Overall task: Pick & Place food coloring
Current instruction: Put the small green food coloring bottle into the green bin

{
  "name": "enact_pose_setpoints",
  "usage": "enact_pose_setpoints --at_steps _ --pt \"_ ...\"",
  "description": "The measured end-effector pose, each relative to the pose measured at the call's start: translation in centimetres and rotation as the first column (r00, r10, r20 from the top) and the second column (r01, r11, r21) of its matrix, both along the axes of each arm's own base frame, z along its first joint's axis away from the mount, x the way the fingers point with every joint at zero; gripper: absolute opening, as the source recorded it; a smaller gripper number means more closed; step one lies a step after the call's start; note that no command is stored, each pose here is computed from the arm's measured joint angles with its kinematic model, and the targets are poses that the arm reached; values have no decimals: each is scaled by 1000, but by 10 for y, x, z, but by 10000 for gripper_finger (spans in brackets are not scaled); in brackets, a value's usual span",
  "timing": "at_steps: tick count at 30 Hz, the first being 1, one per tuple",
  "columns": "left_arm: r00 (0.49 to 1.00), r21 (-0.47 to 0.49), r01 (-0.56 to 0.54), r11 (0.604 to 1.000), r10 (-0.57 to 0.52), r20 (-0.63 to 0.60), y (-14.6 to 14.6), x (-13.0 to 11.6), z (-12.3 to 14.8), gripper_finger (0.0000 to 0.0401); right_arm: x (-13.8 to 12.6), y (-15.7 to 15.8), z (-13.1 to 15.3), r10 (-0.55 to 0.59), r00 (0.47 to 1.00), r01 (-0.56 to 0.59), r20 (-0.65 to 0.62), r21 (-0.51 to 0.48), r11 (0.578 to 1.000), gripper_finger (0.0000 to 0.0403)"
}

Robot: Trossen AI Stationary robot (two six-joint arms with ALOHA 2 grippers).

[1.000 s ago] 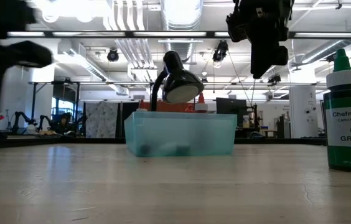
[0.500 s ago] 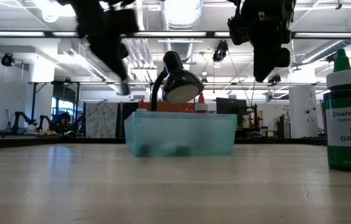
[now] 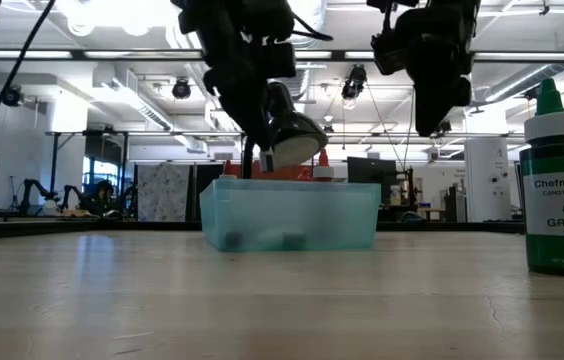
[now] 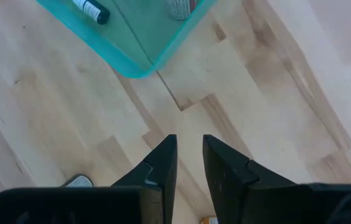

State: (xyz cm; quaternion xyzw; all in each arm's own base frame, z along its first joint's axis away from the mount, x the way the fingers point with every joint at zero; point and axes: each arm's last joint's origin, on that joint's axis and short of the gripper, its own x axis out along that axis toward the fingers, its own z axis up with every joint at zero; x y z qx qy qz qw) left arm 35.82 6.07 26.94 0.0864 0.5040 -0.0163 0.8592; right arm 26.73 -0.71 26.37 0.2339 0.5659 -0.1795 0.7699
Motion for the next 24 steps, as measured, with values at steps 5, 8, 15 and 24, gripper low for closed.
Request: enact_pose_setpoints --at_steps 5,8,15,24 --pt "997 16 81 997 -80 -22 -5 6 -8 25 0 1 -1 -7 1000 7 -3 4 1000 71" --pt "993 27 114 993 -113 -46 -11 8 -15 25 -1 1 -2 -9 1000 9 -6 4 1000 68" --pt "964 109 263 959 -257 -67 -40 8 -10 25 -1 1 -4 -24 1000 24 -11 9 1000 74" --pt "951 34 285 958 -278 -140 -53 -2 -38 25 -1 1 -4 2 1000 -2 -10 0 1000 68"
